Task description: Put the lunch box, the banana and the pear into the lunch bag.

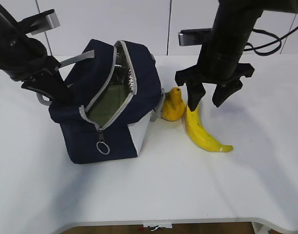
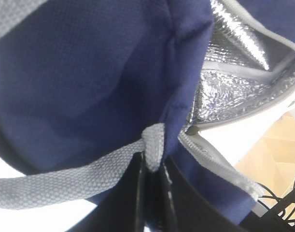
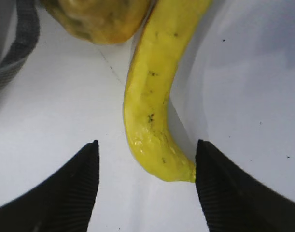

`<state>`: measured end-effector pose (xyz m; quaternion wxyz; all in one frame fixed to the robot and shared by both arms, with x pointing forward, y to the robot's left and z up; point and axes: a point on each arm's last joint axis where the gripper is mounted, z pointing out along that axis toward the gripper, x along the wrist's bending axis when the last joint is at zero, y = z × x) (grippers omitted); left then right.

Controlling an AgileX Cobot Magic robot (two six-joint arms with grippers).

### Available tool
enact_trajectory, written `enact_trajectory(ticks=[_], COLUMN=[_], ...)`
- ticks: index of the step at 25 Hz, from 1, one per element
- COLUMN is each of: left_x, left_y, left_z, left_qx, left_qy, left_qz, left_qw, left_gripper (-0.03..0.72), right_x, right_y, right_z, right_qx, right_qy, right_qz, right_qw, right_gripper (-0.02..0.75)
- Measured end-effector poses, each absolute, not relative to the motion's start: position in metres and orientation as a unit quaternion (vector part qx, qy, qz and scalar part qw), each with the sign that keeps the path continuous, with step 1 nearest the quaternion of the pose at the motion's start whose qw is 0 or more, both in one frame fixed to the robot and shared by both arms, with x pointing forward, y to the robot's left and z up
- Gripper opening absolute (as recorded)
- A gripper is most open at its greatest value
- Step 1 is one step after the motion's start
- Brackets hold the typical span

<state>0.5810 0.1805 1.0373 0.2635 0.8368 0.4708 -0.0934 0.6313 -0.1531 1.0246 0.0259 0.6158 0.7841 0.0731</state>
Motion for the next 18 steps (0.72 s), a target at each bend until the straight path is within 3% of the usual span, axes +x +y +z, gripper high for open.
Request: enact_trajectory(ticks=[2,8,18], left_x=[0.581,0.581,0.581], left_y=[0.181,0.181,0.181], left_z=[1.037,1.037,1.037], left_qx=[0.837,0.838,0.838], left_qy=[0.47,0.47,0.469], left_qz=[-0.093,-0.093,-0.094], left_qw=[0.263,0.261,0.261], left_gripper=[0.031,0.008,0.008], right_x=[0.635,0.643,0.653], right_y=[-0.152,-0.149,-0.146], right_z=[1.012,0.979,0.961], right_qx=[0.617,0.618,0.618], right_qy=[0.785,0.785,0.784], right_qz=[0.062,0.033,0.048], right_qw=[0.019,0.006,0.016], right_gripper=[0.474,0.464,0.454])
